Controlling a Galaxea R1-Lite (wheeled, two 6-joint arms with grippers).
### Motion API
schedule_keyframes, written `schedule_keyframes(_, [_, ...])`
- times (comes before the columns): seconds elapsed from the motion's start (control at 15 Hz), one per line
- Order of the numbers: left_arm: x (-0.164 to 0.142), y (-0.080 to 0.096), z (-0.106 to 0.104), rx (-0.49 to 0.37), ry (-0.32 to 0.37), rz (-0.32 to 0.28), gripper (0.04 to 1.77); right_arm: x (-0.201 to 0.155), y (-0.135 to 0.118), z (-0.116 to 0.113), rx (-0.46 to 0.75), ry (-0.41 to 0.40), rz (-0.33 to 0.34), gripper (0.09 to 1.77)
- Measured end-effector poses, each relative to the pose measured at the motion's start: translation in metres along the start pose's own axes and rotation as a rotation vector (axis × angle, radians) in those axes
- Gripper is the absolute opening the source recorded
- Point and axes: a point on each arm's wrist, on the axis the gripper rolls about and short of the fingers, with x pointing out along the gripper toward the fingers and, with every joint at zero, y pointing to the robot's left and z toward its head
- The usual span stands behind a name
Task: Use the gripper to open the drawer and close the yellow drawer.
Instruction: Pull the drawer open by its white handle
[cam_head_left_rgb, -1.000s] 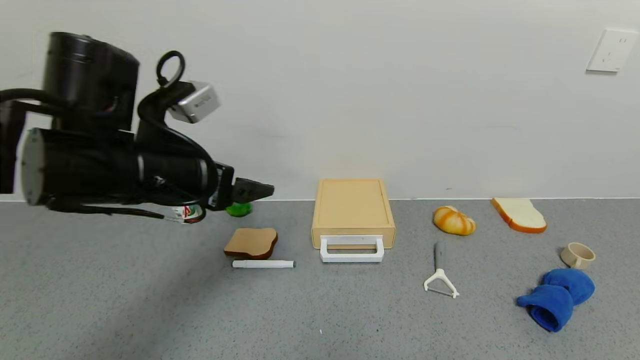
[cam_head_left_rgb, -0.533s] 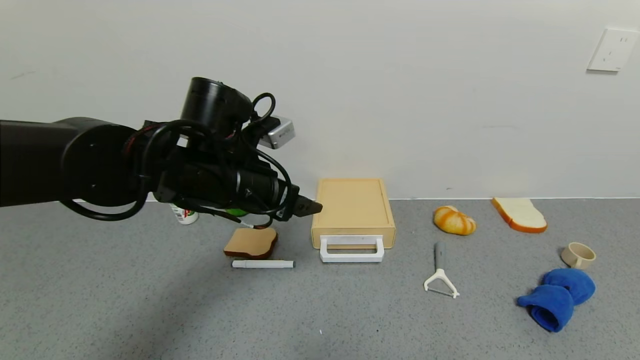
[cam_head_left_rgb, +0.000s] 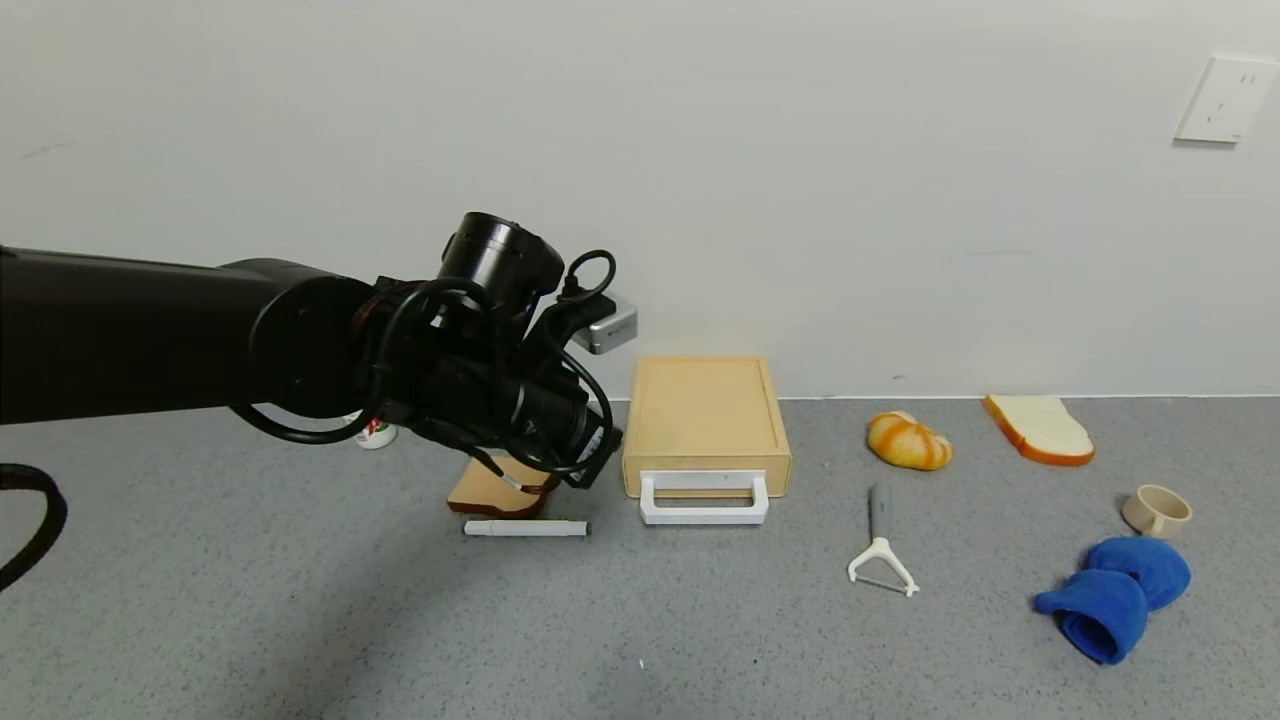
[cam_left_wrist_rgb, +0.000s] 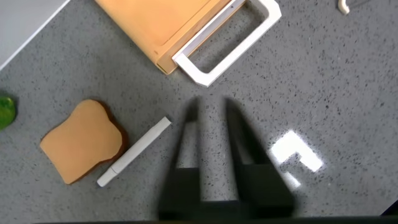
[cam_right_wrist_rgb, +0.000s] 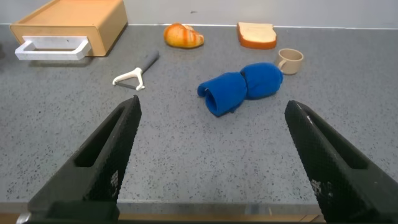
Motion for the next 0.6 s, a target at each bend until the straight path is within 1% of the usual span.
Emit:
schedule_keyframes(0.07, [0.002, 0.000, 0.001, 0.036, 0.007, -0.012, 0.11, 0.000, 0.000, 0.000, 0.000, 0.000, 0.000, 1.70])
schedule_keyframes(0.13, [0.002, 0.001, 0.003, 0.066, 0.018, -0.038, 0.11, 0.000, 0.000, 0.000, 0.000, 0.000, 0.000, 1.70])
schedule_keyframes(0.27, [0.003, 0.002, 0.010, 0.101, 0.051, -0.084, 0.11, 0.000, 0.000, 0.000, 0.000, 0.000, 0.000, 1.70])
schedule_keyframes(0.47, [0.005, 0.004, 0.023, 0.161, 0.117, -0.141, 0.11, 0.000, 0.000, 0.000, 0.000, 0.000, 0.000, 1.70])
schedule_keyframes(0.53, [0.009, 0.005, 0.026, 0.201, 0.145, -0.160, 0.11, 0.000, 0.000, 0.000, 0.000, 0.000, 0.000, 1.70])
schedule_keyframes(0.6, [0.017, 0.005, 0.027, 0.264, 0.158, -0.175, 0.11, 0.000, 0.000, 0.000, 0.000, 0.000, 0.000, 1.70])
